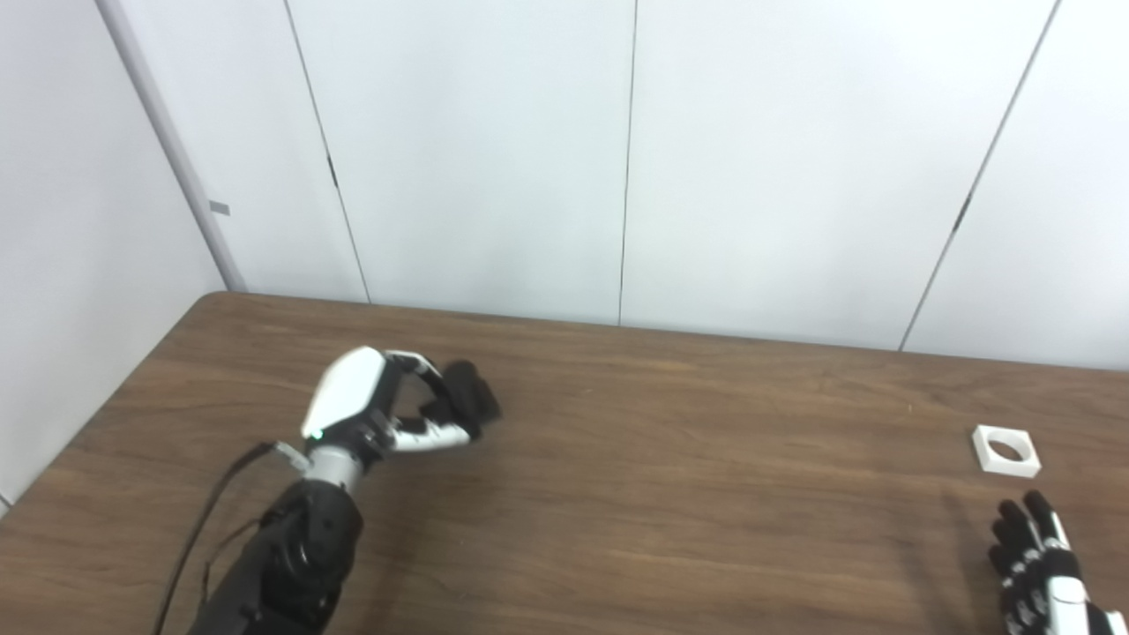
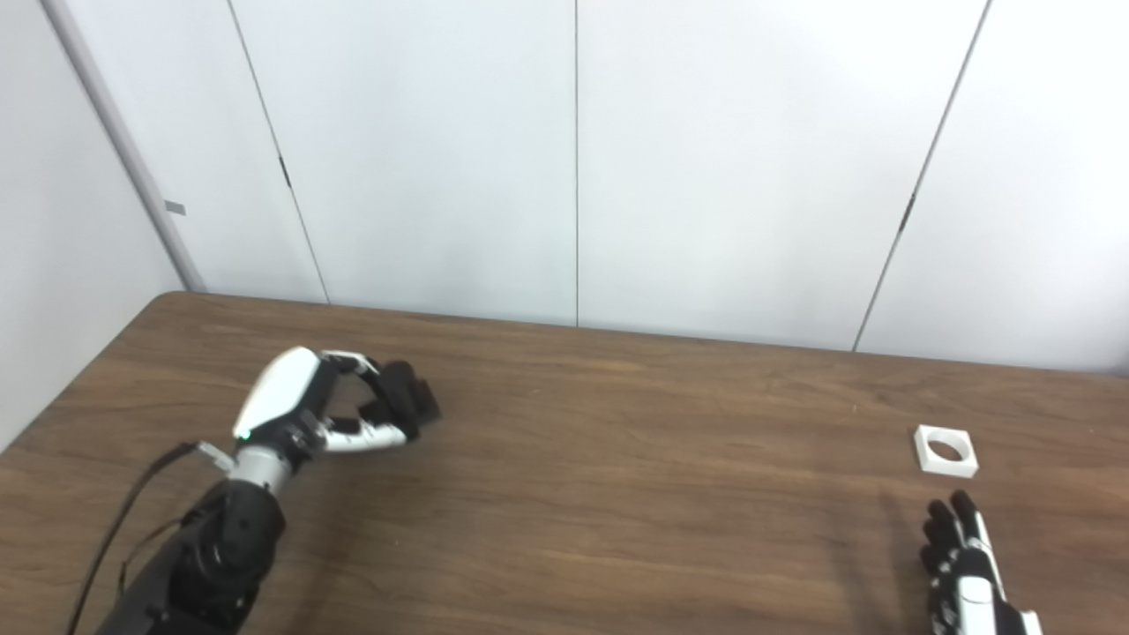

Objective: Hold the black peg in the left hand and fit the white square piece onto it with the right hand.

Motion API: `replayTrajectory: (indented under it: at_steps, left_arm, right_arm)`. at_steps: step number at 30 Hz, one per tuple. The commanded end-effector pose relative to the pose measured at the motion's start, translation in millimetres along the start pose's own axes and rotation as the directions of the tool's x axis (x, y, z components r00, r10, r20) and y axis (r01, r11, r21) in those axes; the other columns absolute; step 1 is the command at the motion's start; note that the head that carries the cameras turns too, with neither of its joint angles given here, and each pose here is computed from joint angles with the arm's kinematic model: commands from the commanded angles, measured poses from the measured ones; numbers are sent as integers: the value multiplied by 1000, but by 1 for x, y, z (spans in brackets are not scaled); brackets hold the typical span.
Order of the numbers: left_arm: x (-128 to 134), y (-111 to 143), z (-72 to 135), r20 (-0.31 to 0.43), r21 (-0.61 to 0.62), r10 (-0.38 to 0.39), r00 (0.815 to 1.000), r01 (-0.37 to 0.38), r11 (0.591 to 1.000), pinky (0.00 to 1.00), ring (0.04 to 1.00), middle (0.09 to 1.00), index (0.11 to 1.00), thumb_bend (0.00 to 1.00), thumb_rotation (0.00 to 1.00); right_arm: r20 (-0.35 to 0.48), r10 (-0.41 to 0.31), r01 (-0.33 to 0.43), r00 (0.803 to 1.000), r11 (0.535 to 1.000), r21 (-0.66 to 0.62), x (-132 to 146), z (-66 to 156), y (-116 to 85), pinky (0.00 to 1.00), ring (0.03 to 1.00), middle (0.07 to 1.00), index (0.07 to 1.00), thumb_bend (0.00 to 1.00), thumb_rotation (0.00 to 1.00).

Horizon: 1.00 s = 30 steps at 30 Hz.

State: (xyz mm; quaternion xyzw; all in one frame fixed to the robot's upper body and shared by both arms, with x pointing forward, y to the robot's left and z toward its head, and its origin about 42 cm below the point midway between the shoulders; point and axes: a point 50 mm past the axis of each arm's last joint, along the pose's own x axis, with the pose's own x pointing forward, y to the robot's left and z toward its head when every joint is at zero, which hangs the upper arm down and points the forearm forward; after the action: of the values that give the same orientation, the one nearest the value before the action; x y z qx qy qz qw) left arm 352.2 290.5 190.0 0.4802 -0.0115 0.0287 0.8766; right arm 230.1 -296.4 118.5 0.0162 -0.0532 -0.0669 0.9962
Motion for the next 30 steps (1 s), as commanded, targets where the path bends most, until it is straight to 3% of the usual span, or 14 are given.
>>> replayTrajectory:
  at_steps: [1, 9, 17, 30]
  left_arm:
    - [0, 11, 19, 115, 48, 50, 992, -55, 997, 918, 864, 779, 485, 521, 52]
    - [-25, -13, 49, 206, 55, -28, 978, 17, 998, 992, 872, 779, 485, 522, 54]
    - [-47, -27, 73, 298, 62, -76, 951, 60, 996, 991, 871, 780, 485, 522, 54]
    - [-80, -62, 97, 355, 69, -184, 916, 170, 983, 980, 864, 776, 484, 523, 57]
  right_arm:
    - [7, 2, -2, 1000, 1000, -6, 1, -5, 1, 986, 969, 951, 962, 482, 955]
    - [6, 7, -7, 1000, 1000, -7, 3, -3, 7, 977, 955, 939, 959, 469, 962]
    - [7, 7, -7, 1000, 1000, -20, 6, 1, 14, 970, 951, 939, 952, 494, 967]
    - [6, 2, -2, 1000, 1000, -21, 9, 7, 21, 956, 944, 932, 942, 563, 934]
